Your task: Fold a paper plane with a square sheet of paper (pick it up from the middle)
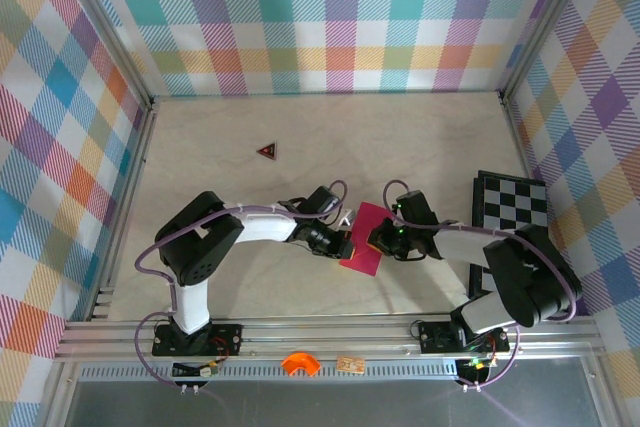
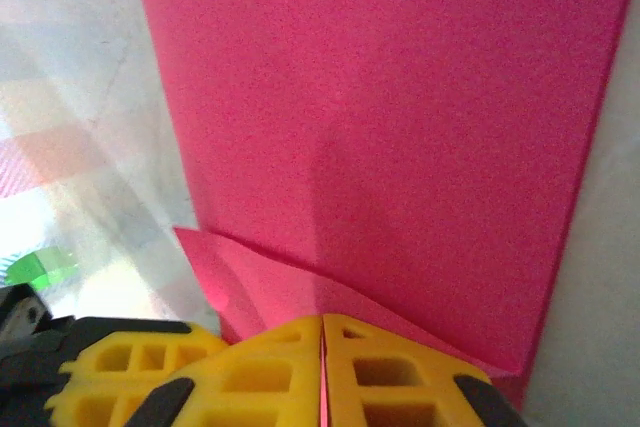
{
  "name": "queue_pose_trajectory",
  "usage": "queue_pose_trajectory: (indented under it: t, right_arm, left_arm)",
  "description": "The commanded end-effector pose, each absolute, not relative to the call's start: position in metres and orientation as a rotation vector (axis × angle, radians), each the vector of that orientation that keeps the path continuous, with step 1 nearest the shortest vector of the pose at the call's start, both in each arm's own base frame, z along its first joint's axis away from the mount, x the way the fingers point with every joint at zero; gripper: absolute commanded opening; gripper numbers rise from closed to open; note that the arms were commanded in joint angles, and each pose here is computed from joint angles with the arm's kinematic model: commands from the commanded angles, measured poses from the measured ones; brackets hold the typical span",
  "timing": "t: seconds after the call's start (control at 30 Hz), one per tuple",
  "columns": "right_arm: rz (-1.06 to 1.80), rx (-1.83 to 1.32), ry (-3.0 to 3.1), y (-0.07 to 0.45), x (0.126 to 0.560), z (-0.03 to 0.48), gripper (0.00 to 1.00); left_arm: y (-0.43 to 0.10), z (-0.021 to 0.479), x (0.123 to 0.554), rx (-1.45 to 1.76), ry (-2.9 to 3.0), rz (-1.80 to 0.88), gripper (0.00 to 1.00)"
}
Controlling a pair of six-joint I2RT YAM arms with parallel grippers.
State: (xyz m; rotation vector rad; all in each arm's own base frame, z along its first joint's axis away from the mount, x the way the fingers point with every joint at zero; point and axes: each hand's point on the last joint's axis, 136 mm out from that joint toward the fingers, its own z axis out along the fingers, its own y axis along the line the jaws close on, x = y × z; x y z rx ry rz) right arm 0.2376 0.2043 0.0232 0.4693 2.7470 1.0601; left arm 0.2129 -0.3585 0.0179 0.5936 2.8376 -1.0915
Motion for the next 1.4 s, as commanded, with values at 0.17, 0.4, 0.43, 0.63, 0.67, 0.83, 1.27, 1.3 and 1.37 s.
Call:
queue_pose_trajectory:
  t: [0.17, 0.4, 0.43, 0.63, 0.67, 0.83, 1.27, 1.3, 1.37]
  right_arm:
    - [1.149, 0.389, 2.691, 0.235, 0.236, 0.042, 0.10]
    - [0.977, 0.539, 2.769, 0.206, 0.221, 0.006, 0.00]
    - [0.975, 0.562, 2.754, 0.198, 0.221, 0.005, 0.00]
    - [0.932, 0.623, 2.726, 0.162, 0.233, 0.007, 0.00]
    - [0.928, 0.639, 2.719, 0.157, 0.236, 0.008, 0.00]
    - [0.989, 0.656, 2.669, 0.154, 0.246, 0.019, 0.00]
    - [1.106, 0.460, 2.651, 0.212, 0.240, 0.043, 0.01]
    - [1.089, 0.487, 2.679, 0.210, 0.237, 0.033, 0.01]
    - [1.010, 0.535, 2.728, 0.198, 0.231, 0.016, 0.00]
  left_arm:
    - [-0.321, -0.019, 0.195, 0.473, 2.985, -0.922, 0.01]
    - [-0.322, -0.018, 0.197, 0.467, 2.990, -0.915, 0.00]
    - [-0.322, -0.019, 0.194, 0.482, 2.997, -0.929, 0.00]
    - [-0.313, -0.030, 0.182, 0.551, 3.058, -0.895, 0.00]
    - [-0.313, -0.030, 0.182, 0.552, 3.058, -0.894, 0.00]
    - [-0.314, -0.031, 0.183, 0.520, 3.056, -0.906, 0.00]
    - [-0.322, -0.020, 0.190, 0.443, 3.021, -0.947, 0.00]
    - [-0.322, -0.019, 0.190, 0.441, 3.019, -0.949, 0.00]
    - [-0.323, -0.019, 0.190, 0.440, 3.019, -0.952, 0.00]
